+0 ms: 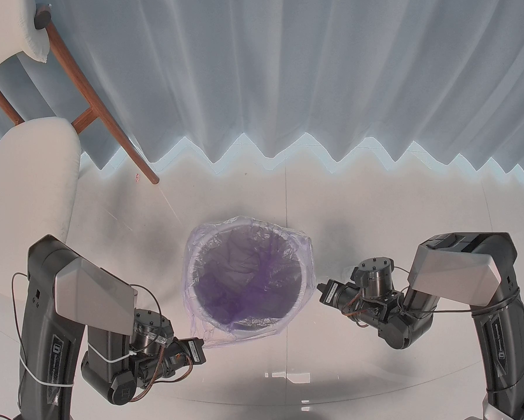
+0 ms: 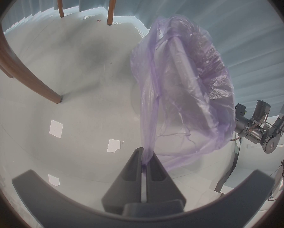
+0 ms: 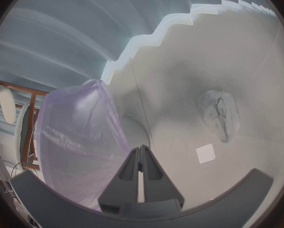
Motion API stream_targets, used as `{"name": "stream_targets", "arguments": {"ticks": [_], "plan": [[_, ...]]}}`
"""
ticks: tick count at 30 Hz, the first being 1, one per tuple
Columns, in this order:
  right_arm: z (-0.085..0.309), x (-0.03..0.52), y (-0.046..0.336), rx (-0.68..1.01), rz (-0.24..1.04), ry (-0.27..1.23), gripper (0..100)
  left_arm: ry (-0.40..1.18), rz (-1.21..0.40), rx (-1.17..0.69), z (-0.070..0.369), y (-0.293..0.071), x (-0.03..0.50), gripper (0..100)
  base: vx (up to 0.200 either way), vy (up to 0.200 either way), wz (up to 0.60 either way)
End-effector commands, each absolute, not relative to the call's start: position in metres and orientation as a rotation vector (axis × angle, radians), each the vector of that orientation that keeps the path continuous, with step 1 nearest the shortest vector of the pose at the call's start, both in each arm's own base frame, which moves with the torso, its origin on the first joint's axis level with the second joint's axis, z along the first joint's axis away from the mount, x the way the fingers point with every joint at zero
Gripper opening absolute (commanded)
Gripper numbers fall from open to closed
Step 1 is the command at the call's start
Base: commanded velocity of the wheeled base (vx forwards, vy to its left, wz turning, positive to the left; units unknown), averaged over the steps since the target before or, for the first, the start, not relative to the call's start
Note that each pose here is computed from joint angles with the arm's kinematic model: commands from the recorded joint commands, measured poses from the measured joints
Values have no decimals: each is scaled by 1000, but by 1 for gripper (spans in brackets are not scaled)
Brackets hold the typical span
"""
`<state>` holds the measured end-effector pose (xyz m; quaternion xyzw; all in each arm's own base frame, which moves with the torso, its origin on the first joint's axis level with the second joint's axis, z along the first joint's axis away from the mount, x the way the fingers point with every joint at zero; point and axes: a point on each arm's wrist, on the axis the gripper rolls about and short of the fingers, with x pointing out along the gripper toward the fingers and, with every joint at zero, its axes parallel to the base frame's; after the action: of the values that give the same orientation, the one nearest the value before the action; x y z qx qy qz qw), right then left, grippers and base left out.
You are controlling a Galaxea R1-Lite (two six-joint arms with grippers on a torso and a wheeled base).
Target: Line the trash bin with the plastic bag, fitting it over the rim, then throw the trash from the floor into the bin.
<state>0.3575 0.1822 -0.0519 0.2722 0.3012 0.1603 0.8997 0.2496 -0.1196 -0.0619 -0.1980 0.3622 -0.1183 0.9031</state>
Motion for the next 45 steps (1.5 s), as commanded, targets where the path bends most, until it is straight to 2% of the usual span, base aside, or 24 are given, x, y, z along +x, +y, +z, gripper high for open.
{"name": "stream_targets", "arguments": {"ticks": [1, 5, 6, 7, 8, 14, 20, 28, 32, 37, 45], "plan": [[-43, 371, 187, 571, 329, 591, 0, 751, -234, -409, -70, -121, 259, 0, 0, 0, 0], [-44, 371, 187, 566, 316, 594, 0, 754, -234, -395, -70, -121, 258, 0, 0, 0, 0], [-44, 371, 187, 566, 316, 594, 0, 753, -234, -392, -70, -121, 258, 100, 0, 0, 0], [-45, 370, 186, 563, 312, 601, 0, 756, -230, -376, -72, -121, 256, 100, 0, 0, 0], [-45, 369, 186, 562, 313, 599, 100, 750, -223, -370, -71, -121, 256, 100, 0, 0, 0], [-31, 364, 179, 571, 266, 569, 100, 757, -227, -364, -67, -119, 245, 100, 0, 0, 0], [-6, 344, 149, 576, 215, 571, 100, 785, -244, -355, -24, -102, 201, 100, 0, 0, 0], [19, 335, 113, 637, 146, 505, 100, 519, -213, -541, 44, -78, 197, 100, 0, 0, 0], [20, 329, 109, 639, 138, 503, 100, 513, -150, -552, 41, -66, 202, 100, 0, 0, 0], [22, 327, 108, 640, 135, 497, 100, 630, -54, -496, 5, -56, 216, 100, 0, 0, 0], [24, 331, 105, 643, 132, 474, 100, 660, -51, -427, -21, -57, 238, 100, 0, 0, 0]]}}
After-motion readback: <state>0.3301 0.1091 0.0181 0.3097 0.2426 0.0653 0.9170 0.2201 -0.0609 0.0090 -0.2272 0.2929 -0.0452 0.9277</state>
